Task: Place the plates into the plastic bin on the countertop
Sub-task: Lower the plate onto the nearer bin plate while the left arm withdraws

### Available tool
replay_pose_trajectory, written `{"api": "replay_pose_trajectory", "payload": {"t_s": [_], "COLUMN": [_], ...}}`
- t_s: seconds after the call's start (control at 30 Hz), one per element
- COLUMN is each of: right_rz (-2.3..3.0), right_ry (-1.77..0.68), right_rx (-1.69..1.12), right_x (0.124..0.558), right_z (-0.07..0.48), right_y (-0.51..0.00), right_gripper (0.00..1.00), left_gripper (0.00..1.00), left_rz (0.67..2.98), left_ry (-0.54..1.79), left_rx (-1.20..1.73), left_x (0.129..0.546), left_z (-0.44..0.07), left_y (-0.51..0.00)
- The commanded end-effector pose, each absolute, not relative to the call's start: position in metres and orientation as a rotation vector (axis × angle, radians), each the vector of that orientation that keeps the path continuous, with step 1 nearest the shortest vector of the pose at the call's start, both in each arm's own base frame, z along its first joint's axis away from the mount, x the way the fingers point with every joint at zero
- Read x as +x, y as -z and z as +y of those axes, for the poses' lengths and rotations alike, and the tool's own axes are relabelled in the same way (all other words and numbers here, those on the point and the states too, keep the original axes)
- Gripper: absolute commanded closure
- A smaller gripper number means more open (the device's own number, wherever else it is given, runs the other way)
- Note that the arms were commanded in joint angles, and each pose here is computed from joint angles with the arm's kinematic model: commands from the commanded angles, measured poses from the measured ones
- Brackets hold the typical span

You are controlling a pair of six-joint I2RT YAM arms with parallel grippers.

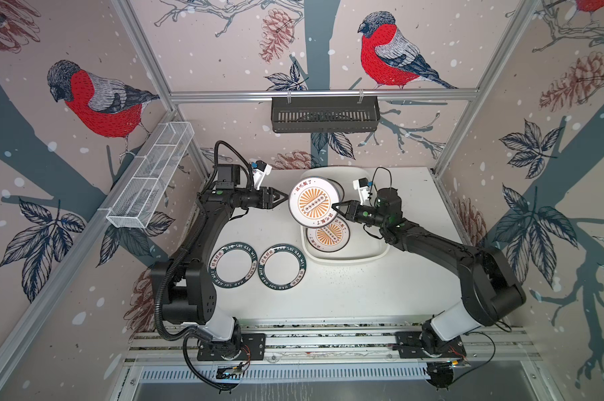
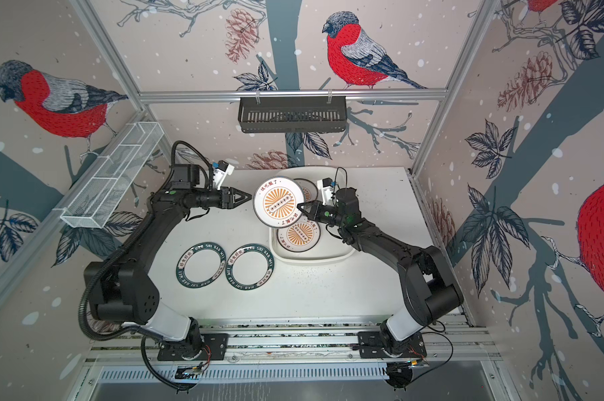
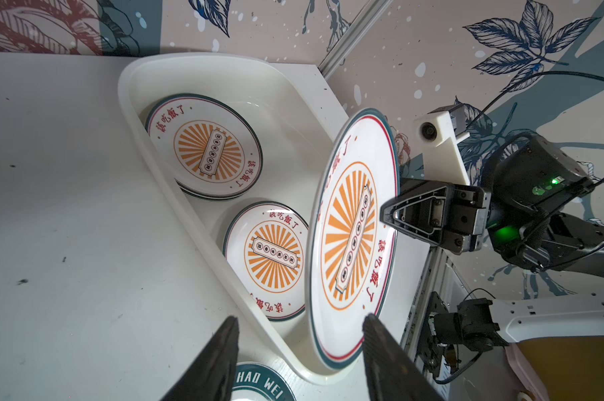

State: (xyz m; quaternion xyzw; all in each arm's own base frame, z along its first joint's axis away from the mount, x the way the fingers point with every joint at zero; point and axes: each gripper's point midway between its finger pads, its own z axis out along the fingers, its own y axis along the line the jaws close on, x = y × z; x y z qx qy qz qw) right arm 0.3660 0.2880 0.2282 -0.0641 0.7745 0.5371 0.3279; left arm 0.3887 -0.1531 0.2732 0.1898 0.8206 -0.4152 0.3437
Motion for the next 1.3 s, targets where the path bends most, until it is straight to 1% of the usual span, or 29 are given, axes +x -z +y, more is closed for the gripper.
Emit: {"api": "replay_pose_trajectory", "payload": {"t_s": [0.0, 0.27, 0.47, 0.63, 0.83, 1.27], "right_rz": [2.033, 2.207, 2.324, 2.409, 2.500, 2.608], "right_ry": [-1.364, -1.209, -1.156, -1.124, -1.086, -1.122], "right_rx": [-0.208, -0.190, -0.194, -0.199, -0.201, -0.198], "right_x": [0.367, 0.369, 0.365, 0.366, 0.371, 0.374], "right_z": [0.272, 0.225, 0.214, 0.213, 0.214, 0.231], "right_y": [-0.229, -0.193, -0.161, -0.140, -0.118, -0.087], "right_gripper": [0.97, 0.97, 0.97, 0.97, 0.96, 0.93], "left_gripper": [0.41, 0.38, 0.34, 0.28, 0.26, 0.26], "left_rz": [2.123, 2.092, 2.085, 2.076, 2.044, 2.052], "left_ry": [0.947, 0.707, 0.617, 0.602, 0.626, 0.678], "left_rx": [0.540, 0.621, 0.636, 0.622, 0.625, 0.619], "left_x": [0.389, 0.386, 0.379, 0.372, 0.363, 0.361], "left_z": [-0.145, -0.127, -0.119, -0.117, -0.121, -0.125], "left_y": [-0.280, -0.299, -0.302, -0.296, -0.296, -0.290]}}
